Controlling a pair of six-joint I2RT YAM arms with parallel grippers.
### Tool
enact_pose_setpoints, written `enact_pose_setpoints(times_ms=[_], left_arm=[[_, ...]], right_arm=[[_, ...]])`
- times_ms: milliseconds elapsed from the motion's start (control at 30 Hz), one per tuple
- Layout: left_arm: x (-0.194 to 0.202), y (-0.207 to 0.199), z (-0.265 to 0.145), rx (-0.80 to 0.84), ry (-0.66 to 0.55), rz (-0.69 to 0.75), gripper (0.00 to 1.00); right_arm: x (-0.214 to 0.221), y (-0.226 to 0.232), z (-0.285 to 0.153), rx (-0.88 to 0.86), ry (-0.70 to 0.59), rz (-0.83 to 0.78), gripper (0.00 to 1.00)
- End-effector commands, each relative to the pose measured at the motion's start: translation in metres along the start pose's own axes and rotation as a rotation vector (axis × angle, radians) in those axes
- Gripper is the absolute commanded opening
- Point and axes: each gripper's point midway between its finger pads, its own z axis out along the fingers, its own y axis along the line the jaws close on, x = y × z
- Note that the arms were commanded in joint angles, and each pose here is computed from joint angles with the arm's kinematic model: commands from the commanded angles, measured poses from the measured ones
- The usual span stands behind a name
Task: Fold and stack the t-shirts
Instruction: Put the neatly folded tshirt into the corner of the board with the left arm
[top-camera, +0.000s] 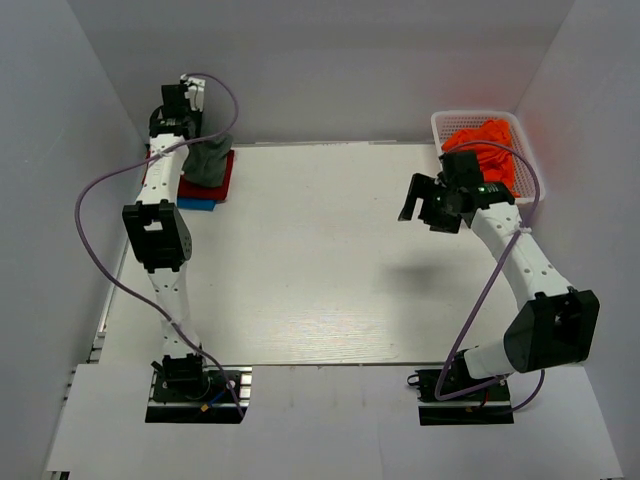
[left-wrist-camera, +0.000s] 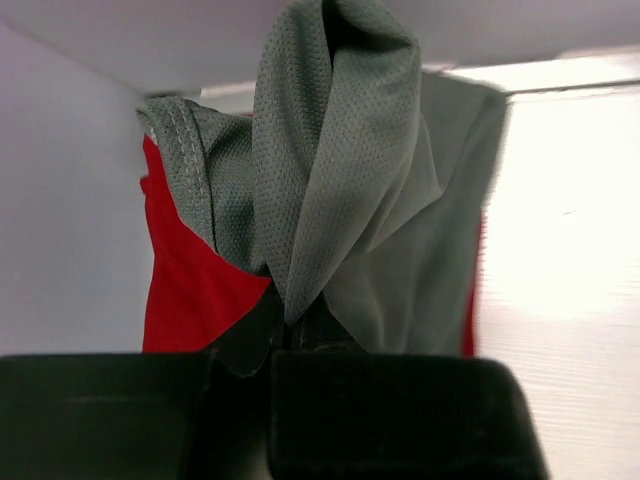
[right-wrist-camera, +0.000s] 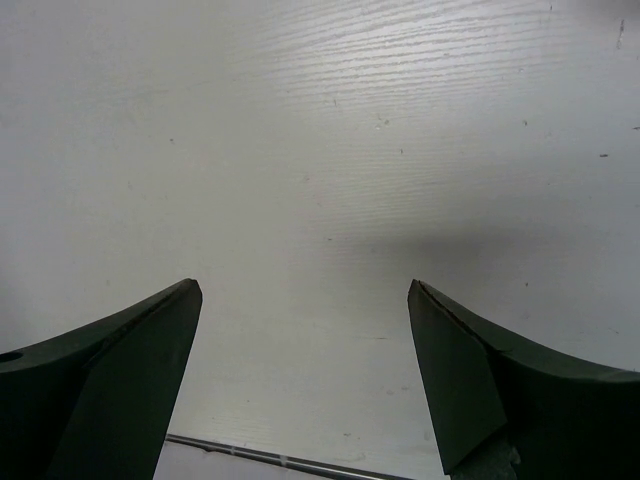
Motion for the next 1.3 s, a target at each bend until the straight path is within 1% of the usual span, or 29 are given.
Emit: enact_pose_setpoints(times_ms=[0,33,100,133,167,200,233,267,367,433,467,500,533,567,633,733,767,800,867,933,1000,1033,1067,1100,1133,1167,1200,1233,1267], left_arm=[[-0.009,0.020,0.002,0.016,-0.048,-0.021,0.00],[0.001,0.029,0.009,0.003,-0.028,-0.058,0.00],[0.007,0.041,0.016,-0.018,-0.030,-0.102,0.00],[0.017,0.052,0.022,-0.034,-0.011,-0.150,0.00],[0.015,0.063,0.024,-0.065,-0.025,-0.177,0.00],[0.021,0.068,0.027,-0.072,-0.014,-0.193,0.00],[0.016,0.079,0.026,-0.101,-0.036,-0.225,0.00],[0.026,0.089,0.031,-0.115,-0.020,-0.234,0.00],[0.031,0.108,0.035,-0.138,-0.035,-0.293,0.00],[0.040,0.110,0.043,-0.135,-0.026,-0.325,0.16],[0.042,0.114,0.043,-0.132,-0.027,-0.339,0.38],[0.046,0.110,0.048,-0.115,-0.019,-0.339,0.54],[0.048,0.104,0.052,-0.089,-0.015,-0.338,0.74],[0.050,0.108,0.052,-0.087,-0.016,-0.343,1.00],[0.048,0.111,0.052,-0.100,-0.026,-0.354,1.00],[0.051,0.120,0.051,-0.144,-0.021,-0.420,1.00],[0.047,0.123,0.050,-0.156,-0.033,-0.439,1.00],[0.045,0.131,0.045,-0.176,-0.043,-0.489,1.00],[0.040,0.132,0.034,-0.184,-0.040,-0.535,1.00],[0.020,0.127,0.013,-0.133,-0.068,-0.580,1.00],[0.016,0.102,-0.003,-0.051,-0.037,-0.583,1.00],[0.008,0.089,-0.015,-0.021,-0.039,-0.573,1.00],[-0.018,0.081,-0.051,0.034,-0.088,-0.579,1.00],[-0.001,0.063,-0.060,0.071,-0.029,-0.605,1.00],[-0.006,0.043,-0.078,0.127,-0.032,-0.635,1.00],[-0.037,0.041,-0.136,0.167,-0.138,-0.636,1.00],[-0.010,0.021,-0.136,0.184,-0.117,-0.655,1.00],[-0.010,0.012,-0.153,0.194,-0.141,-0.660,1.00],[-0.009,0.003,-0.171,0.146,-0.152,-0.676,1.00]], right_arm=[[-0.017,0.006,-0.020,0.010,-0.045,0.015,0.90],[-0.017,0.006,-0.018,0.012,-0.039,0.025,0.90],[-0.019,0.010,-0.018,-0.004,-0.042,0.038,0.90],[-0.017,0.013,-0.017,-0.015,-0.033,0.038,0.90],[-0.019,0.014,-0.017,-0.021,-0.039,0.047,0.90],[-0.018,0.015,-0.016,-0.031,-0.037,0.052,0.90],[-0.018,0.017,-0.015,-0.040,-0.038,0.057,0.90],[-0.016,0.018,-0.013,-0.042,-0.030,0.059,0.90],[-0.016,0.020,-0.010,-0.052,-0.023,0.072,0.90],[-0.015,0.022,-0.009,-0.059,-0.021,0.074,0.90],[-0.016,0.020,-0.008,-0.056,-0.021,0.083,0.90],[-0.017,0.021,-0.007,-0.059,-0.023,0.082,0.90],[-0.015,0.022,-0.006,-0.062,-0.015,0.080,0.90],[-0.016,0.023,-0.006,-0.064,-0.013,0.079,0.90],[-0.015,0.022,-0.005,-0.062,-0.013,0.079,0.90],[-0.016,0.022,-0.002,-0.064,-0.010,0.079,0.90],[-0.014,0.023,-0.002,-0.066,-0.005,0.078,0.90],[-0.015,0.023,-0.003,-0.069,-0.010,0.079,0.90],[-0.014,0.023,-0.003,-0.077,-0.014,0.076,0.90],[-0.015,0.024,-0.007,-0.086,-0.033,0.063,0.90],[-0.018,0.027,-0.010,-0.109,-0.068,0.052,0.90],[-0.019,0.028,-0.016,-0.120,-0.088,0.044,0.90],[-0.017,0.028,-0.016,-0.134,-0.108,0.038,0.90],[-0.017,0.029,-0.020,-0.145,-0.126,0.031,0.90],[-0.018,0.031,-0.034,-0.167,-0.169,0.033,0.90],[-0.005,0.025,-0.023,-0.161,-0.153,0.040,0.90],[-0.001,0.023,-0.023,-0.164,-0.162,0.042,0.90],[0.000,0.025,-0.033,-0.181,-0.188,0.053,0.90],[0.008,0.020,-0.036,-0.187,-0.203,0.058,0.90]])
